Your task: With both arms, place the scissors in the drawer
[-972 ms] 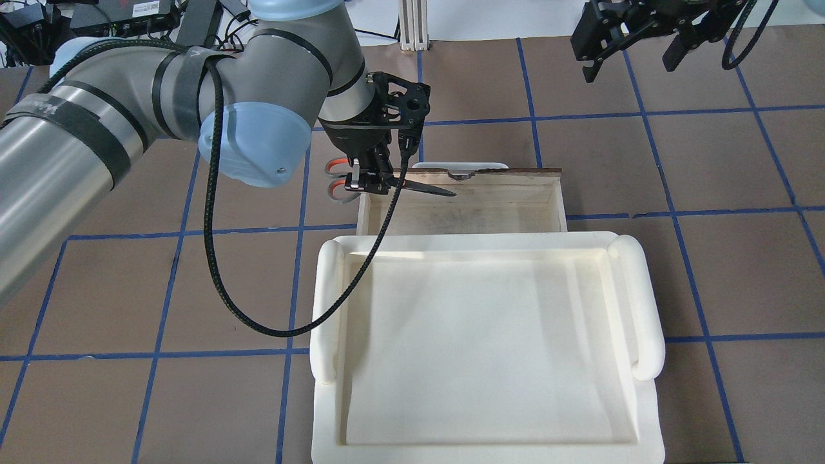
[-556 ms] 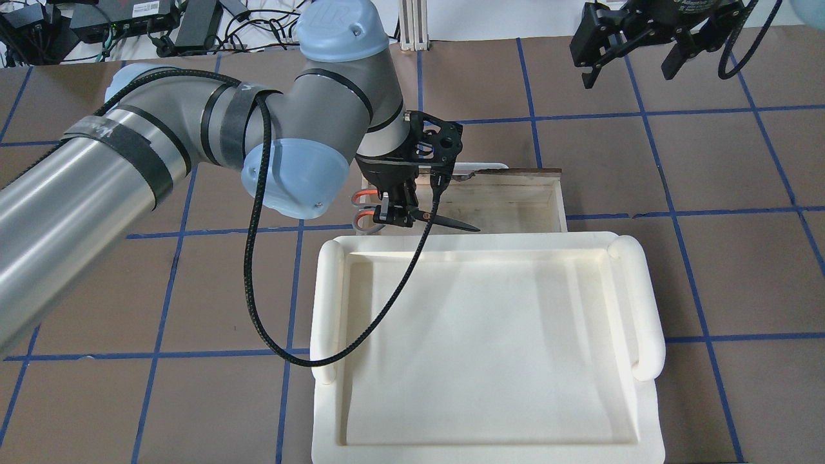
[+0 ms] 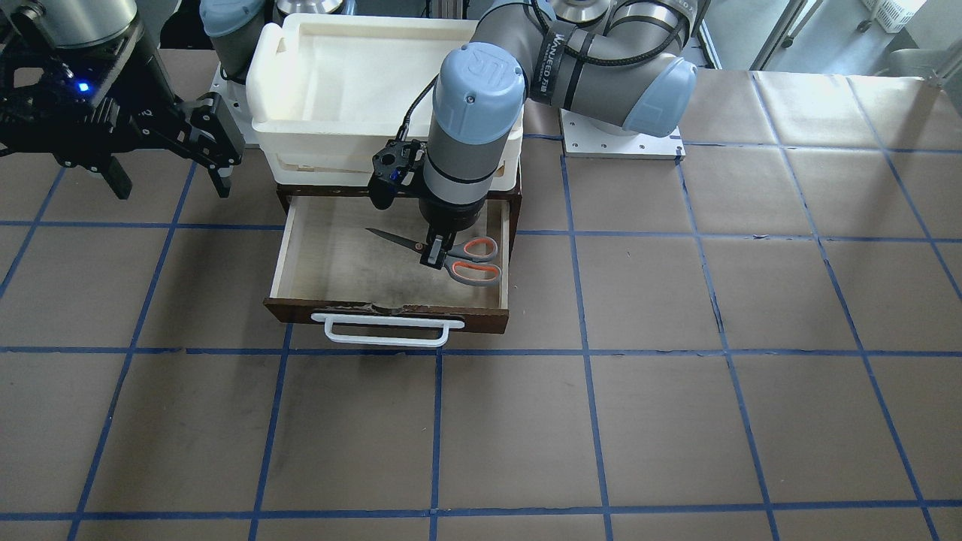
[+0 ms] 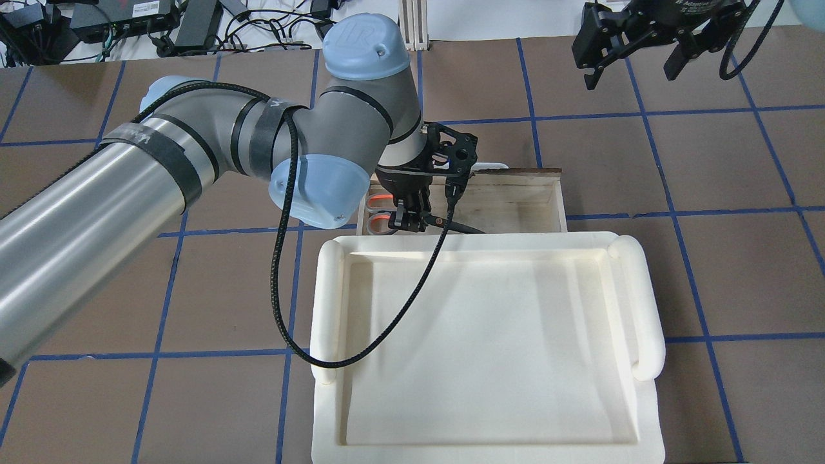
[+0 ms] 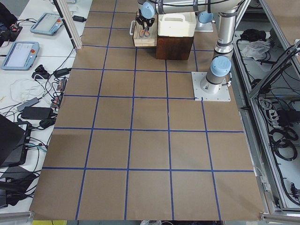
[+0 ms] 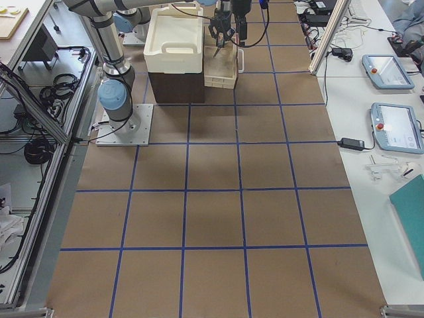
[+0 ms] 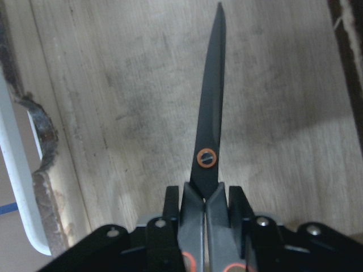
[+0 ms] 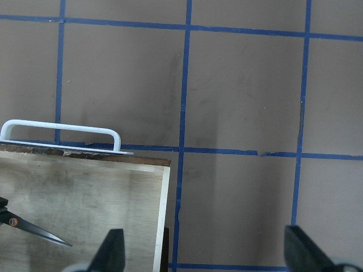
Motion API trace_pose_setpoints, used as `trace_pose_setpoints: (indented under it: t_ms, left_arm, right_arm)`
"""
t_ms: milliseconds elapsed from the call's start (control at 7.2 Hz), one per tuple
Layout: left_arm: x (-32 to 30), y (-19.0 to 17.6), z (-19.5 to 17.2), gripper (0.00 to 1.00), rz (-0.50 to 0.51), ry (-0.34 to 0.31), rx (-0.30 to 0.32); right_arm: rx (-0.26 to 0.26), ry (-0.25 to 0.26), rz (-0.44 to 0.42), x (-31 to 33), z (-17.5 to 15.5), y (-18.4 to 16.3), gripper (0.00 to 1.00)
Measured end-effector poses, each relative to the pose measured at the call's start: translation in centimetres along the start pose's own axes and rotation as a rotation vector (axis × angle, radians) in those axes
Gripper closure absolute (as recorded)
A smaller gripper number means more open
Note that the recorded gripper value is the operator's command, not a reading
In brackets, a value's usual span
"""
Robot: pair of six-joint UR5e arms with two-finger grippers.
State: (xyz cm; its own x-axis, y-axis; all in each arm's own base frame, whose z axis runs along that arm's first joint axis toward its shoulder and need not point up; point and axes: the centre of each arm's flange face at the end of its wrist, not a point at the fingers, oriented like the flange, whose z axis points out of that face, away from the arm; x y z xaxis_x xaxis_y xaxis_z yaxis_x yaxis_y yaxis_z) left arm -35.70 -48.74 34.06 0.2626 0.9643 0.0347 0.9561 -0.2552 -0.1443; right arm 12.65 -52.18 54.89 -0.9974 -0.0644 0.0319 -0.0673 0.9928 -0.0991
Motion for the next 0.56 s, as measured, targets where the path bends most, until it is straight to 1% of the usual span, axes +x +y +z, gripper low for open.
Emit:
trace_pose_setpoints:
  t_ms: [139,417,556]
  left_arm:
    - [-0.04,-0.05,0.19,0.16,-0.008,0.001,-0.001]
    - [-0.03,-0.09,0.18,0.13,-0.023,0.0,-0.002]
    - [0.0,-0.11,-0.09,0.13,-0.034,-0.005,-0.002]
  right_arm:
    - [-0.004,-0.002,0.0,-0.03,0.15,0.03,0.0]
    - [-0.004,-0.005,-0.001,-0.09,0.32,0.05,0.0]
    - [-0.004,-0.005,-0.001,-0.08,0.33,0.05,0.0]
